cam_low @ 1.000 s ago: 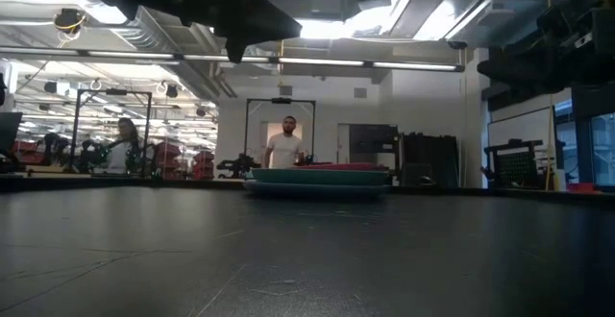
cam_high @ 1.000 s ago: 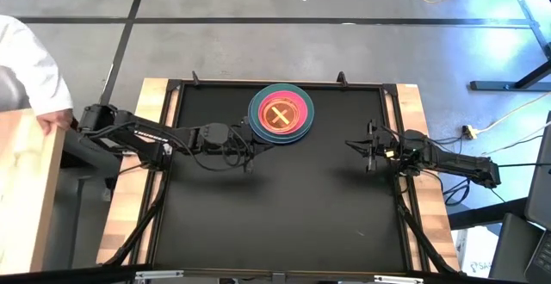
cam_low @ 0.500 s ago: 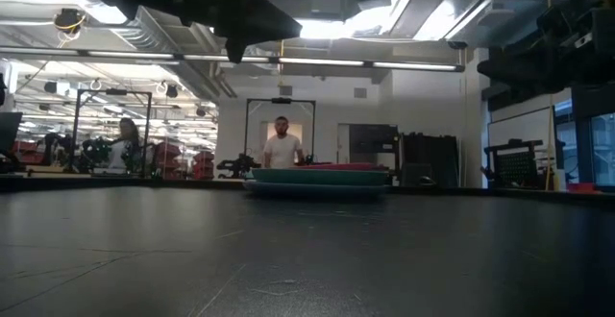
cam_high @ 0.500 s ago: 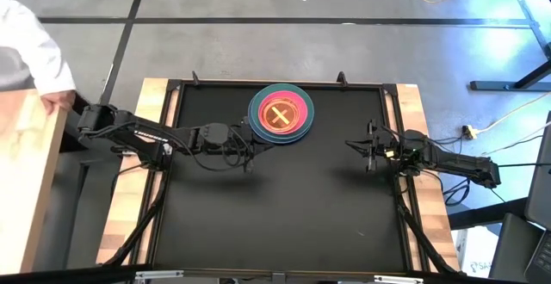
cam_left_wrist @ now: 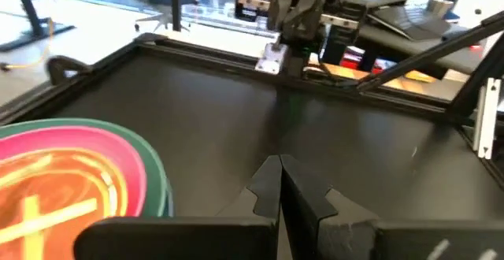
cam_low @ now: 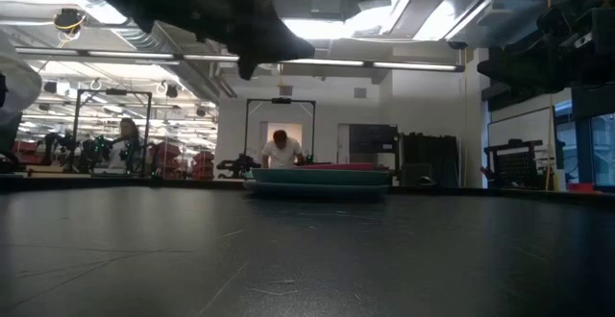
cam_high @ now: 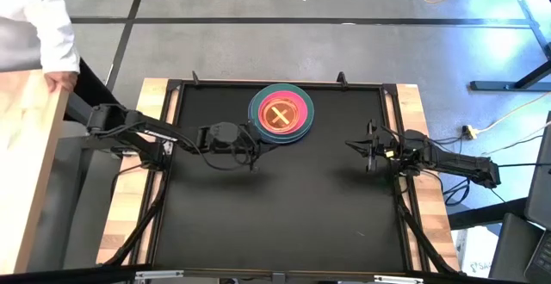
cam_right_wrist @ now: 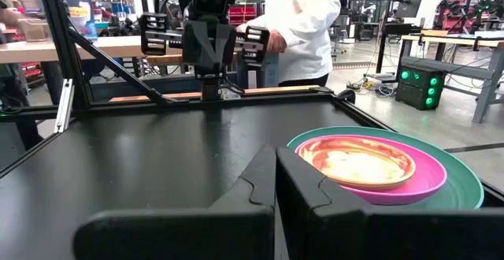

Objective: Stack plastic plates
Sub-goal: Return to Home Position

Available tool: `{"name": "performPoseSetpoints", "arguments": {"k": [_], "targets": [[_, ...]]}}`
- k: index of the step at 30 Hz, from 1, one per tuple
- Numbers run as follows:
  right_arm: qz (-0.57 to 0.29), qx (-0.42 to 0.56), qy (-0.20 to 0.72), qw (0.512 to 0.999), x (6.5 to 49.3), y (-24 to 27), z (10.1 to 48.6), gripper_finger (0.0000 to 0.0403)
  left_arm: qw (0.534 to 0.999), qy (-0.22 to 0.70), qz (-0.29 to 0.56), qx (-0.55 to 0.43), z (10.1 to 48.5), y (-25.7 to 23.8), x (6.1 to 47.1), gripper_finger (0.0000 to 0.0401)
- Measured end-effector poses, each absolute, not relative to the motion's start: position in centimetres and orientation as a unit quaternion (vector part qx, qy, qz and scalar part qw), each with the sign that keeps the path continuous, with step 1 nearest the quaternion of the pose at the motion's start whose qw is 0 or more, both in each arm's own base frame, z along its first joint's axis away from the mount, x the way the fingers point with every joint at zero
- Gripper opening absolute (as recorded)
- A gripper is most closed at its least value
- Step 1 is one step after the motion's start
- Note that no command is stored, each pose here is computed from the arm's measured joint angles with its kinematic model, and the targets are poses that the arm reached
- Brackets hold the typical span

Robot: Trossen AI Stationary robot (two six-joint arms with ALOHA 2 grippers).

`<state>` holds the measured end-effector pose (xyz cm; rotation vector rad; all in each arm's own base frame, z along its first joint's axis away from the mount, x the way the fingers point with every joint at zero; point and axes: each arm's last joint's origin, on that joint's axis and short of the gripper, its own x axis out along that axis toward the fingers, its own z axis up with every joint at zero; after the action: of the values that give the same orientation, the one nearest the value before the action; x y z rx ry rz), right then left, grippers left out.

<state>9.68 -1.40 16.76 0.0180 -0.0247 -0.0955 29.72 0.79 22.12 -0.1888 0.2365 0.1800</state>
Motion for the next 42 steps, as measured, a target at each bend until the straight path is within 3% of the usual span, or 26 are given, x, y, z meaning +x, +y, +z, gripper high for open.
{"name": "performPoseSetpoints", "arguments": {"k": [9,19,29,42], "targets": [[-0.048,0.009,-0.012,0.999,9.7,-1.4,16.8,0.0005,0.975,0.184,0.085,-0.091,22.3,1.2,32.6,0.0004],[-0.048,0.009,-0.012,0.999,9.7,-1.4,16.8,0.0005,0.976,0.194,0.069,-0.075,22.6,0.3,32.6,0.0004],[-0.048,0.009,-0.012,0.999,9.7,-1.4,16.8,0.0005,0.982,0.163,0.081,-0.054,25.1,-1.7,27.9,0.0004],[-0.048,0.009,-0.012,0.999,9.7,-1.4,16.8,0.0005,0.975,0.189,0.08,-0.079,22.9,-2.5,26.2,0.0004]]}}
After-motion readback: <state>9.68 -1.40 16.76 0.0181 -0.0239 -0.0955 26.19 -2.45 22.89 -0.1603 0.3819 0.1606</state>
